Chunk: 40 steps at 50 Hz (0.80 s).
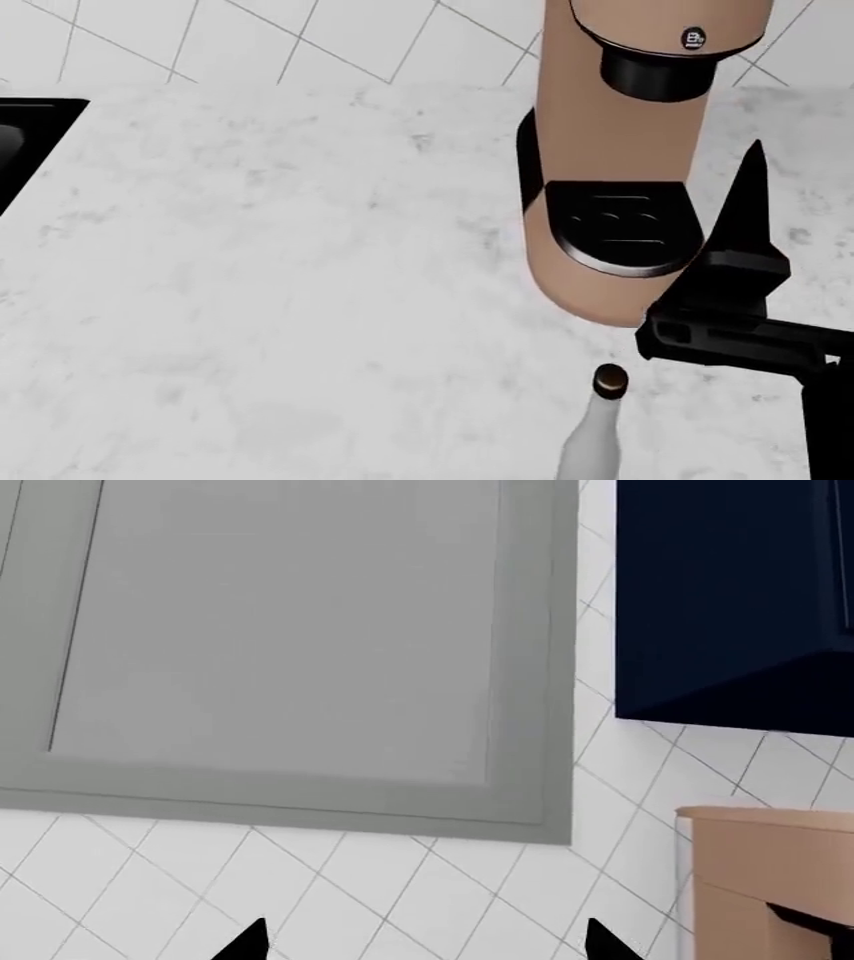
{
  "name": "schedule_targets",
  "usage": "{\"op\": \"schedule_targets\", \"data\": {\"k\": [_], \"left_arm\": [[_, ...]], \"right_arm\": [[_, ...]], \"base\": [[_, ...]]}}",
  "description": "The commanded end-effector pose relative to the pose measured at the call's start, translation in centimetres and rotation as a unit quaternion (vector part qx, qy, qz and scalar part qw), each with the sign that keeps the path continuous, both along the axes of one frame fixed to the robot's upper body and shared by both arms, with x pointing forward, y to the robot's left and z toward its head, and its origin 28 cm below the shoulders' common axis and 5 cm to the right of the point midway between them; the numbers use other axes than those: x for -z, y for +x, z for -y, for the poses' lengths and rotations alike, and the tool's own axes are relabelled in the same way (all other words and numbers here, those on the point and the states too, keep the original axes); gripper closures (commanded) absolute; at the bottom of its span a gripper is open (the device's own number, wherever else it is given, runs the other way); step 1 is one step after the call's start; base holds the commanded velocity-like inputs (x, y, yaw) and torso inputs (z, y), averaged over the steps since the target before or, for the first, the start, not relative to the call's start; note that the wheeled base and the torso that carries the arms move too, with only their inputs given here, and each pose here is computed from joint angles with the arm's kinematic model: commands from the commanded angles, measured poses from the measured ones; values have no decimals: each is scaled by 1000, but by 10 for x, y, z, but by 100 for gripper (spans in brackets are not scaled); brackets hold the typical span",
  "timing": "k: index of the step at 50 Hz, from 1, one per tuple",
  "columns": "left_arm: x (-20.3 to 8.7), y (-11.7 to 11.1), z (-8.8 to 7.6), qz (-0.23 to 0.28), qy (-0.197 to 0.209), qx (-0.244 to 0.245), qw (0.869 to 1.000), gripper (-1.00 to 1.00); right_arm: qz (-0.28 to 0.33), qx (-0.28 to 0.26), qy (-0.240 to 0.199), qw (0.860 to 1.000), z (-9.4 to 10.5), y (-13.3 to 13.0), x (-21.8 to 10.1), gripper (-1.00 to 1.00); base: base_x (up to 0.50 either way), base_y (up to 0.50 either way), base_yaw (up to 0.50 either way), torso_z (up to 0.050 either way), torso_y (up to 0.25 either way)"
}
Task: Place the eggs and milk next to the bowl.
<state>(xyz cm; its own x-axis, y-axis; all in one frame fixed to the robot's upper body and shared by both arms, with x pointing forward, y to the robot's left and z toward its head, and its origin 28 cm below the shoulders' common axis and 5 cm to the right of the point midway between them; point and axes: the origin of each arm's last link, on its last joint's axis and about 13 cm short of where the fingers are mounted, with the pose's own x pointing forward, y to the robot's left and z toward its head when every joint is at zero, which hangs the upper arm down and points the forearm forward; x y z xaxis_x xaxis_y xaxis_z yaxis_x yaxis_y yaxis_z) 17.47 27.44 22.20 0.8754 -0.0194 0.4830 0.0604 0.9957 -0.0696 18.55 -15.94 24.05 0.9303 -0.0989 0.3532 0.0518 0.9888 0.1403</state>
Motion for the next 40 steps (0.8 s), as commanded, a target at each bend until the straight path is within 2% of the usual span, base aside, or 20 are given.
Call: {"op": "schedule_targets", "data": {"k": [1, 24, 28, 33, 40], "left_arm": [[7, 4, -2, -16, -15, -7, 1000, -100], [7, 2, 0, -8, 13, -15, 1000, -100], [6, 3, -1, -5, 3, -14, 1000, -100], [6, 4, -1, -9, 10, -19, 1000, -100], [7, 6, 1, -11, 18, -14, 1000, -100]], "right_arm": [[-9, 4, 17, 1000, 1, 3, 7, -100], [-7, 1, 17, 1000, 1, 1, 7, -100], [-7, 3, 15, 1000, 1, 1, 7, -100], [-8, -1, 4, 1000, 1, -1, 4, -100], [-24, -12, -33, 999, 2, -6, 0, -100]], "base": [[312, -1, 0, 0, 0], [27, 0, 0, 0, 0], [0, 0, 0, 0, 0], [0, 0, 0, 0, 0], [0, 0, 0, 0, 0]]}}
